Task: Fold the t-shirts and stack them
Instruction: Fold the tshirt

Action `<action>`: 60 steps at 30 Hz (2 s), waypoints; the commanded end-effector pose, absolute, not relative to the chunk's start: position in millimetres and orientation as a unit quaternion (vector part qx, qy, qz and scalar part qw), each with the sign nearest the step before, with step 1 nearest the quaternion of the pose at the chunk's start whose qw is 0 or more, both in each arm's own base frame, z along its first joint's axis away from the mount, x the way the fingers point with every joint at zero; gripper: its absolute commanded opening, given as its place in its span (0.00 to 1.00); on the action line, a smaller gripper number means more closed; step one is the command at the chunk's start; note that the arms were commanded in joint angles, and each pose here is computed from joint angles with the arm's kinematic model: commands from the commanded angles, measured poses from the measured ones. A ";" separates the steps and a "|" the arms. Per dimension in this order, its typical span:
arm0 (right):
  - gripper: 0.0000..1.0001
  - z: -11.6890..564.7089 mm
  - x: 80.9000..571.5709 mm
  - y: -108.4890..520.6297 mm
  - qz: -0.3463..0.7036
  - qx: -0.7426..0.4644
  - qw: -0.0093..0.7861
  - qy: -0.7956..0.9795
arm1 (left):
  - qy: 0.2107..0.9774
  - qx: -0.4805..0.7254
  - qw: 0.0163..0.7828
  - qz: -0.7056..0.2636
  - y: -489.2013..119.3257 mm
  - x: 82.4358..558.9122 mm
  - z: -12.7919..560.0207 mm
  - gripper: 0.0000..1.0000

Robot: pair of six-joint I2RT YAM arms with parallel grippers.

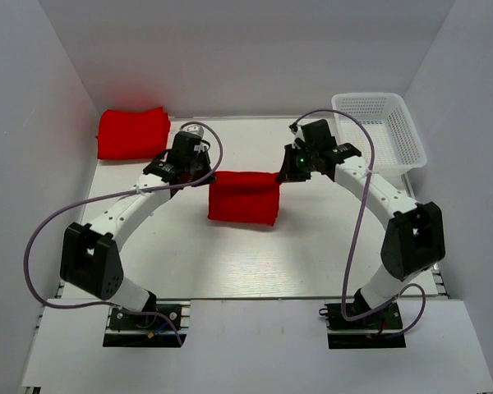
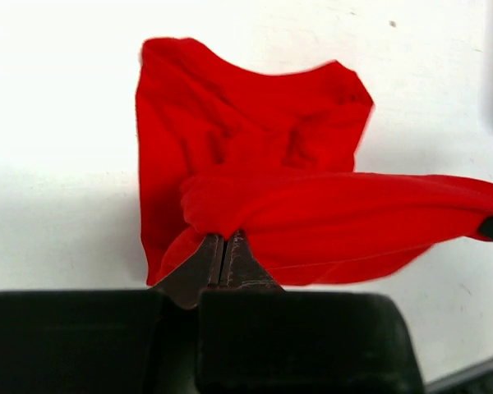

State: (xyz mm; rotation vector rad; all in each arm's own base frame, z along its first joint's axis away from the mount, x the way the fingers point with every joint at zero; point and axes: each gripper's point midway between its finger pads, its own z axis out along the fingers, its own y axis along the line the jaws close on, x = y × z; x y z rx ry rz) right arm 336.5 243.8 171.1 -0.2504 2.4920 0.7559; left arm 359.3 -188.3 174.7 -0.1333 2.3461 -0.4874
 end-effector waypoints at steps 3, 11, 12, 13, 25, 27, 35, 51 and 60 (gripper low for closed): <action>0.00 172.7 374.5 239.3 0.265 -0.085 0.282 0.918 | 0.902 -0.085 0.400 -0.136 -169.6 398.1 182.6 0.00; 0.00 157.3 407.5 241.6 0.274 -0.074 0.276 0.918 | 0.906 -0.092 0.393 -0.130 -172.2 433.7 163.2 0.00; 0.00 155.7 413.5 240.4 0.274 -0.071 0.279 0.918 | 0.905 -0.092 0.395 -0.131 -174.2 438.7 164.5 0.00; 0.00 151.8 418.1 241.2 0.275 -0.066 0.276 0.918 | 0.906 -0.090 0.391 -0.133 -176.8 441.0 161.4 0.00; 0.00 113.2 447.3 246.3 0.279 -0.042 0.260 0.924 | 0.917 -0.101 0.365 -0.129 -183.4 482.6 116.0 0.09; 0.39 102.9 456.1 246.9 0.277 -0.034 0.253 0.926 | 0.912 -0.101 0.375 -0.130 -182.5 497.8 119.2 1.00; 0.90 161.5 478.4 253.7 0.297 -0.053 0.315 0.900 | 0.900 -0.072 0.408 -0.132 -182.4 514.5 168.1 1.00; 0.90 181.8 387.5 254.7 0.353 -0.122 0.299 0.878 | 0.918 0.012 0.340 -0.206 -199.6 433.4 138.9 1.00; 0.90 172.4 371.8 269.5 0.383 -0.137 0.274 0.872 | 0.927 0.010 0.321 -0.195 -192.6 427.4 117.0 1.00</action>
